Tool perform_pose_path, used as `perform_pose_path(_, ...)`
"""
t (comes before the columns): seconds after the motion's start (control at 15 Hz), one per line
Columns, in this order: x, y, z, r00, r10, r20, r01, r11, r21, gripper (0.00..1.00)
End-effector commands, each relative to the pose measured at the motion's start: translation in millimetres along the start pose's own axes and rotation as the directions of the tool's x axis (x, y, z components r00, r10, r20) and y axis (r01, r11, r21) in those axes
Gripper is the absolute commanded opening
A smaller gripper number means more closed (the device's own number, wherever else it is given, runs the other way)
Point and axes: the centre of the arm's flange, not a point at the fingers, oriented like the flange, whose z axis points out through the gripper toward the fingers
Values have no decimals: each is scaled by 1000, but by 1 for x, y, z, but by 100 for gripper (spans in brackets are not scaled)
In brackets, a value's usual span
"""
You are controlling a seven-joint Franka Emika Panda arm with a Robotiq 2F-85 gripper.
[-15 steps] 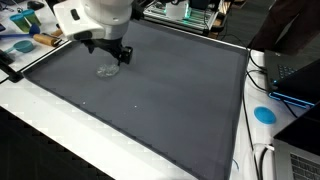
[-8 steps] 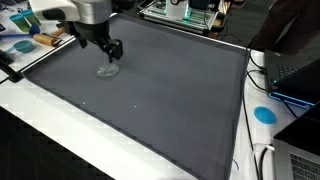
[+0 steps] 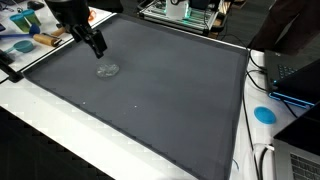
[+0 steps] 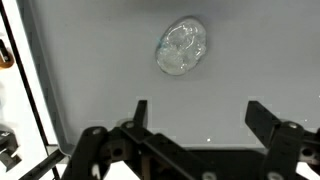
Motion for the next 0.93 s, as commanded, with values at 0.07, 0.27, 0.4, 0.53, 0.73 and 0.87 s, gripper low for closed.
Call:
perform_pose_path(0.07,-8,37,1,983,181,12,-181,978,102,100)
perform_pose_path(0.27,-11,57,2,959,279,41,-282,948,147,100)
perform_pose_path(0.4,-13,67,4,944,324,54,-328,930,166,100)
perform_pose_path(0.53,-15,74,5,937,345,55,-350,921,174,100)
perform_pose_path(0.73,-18,81,7,940,340,39,-341,924,174,100)
perform_pose_path(0.87,-19,83,9,941,335,36,-337,925,174,100)
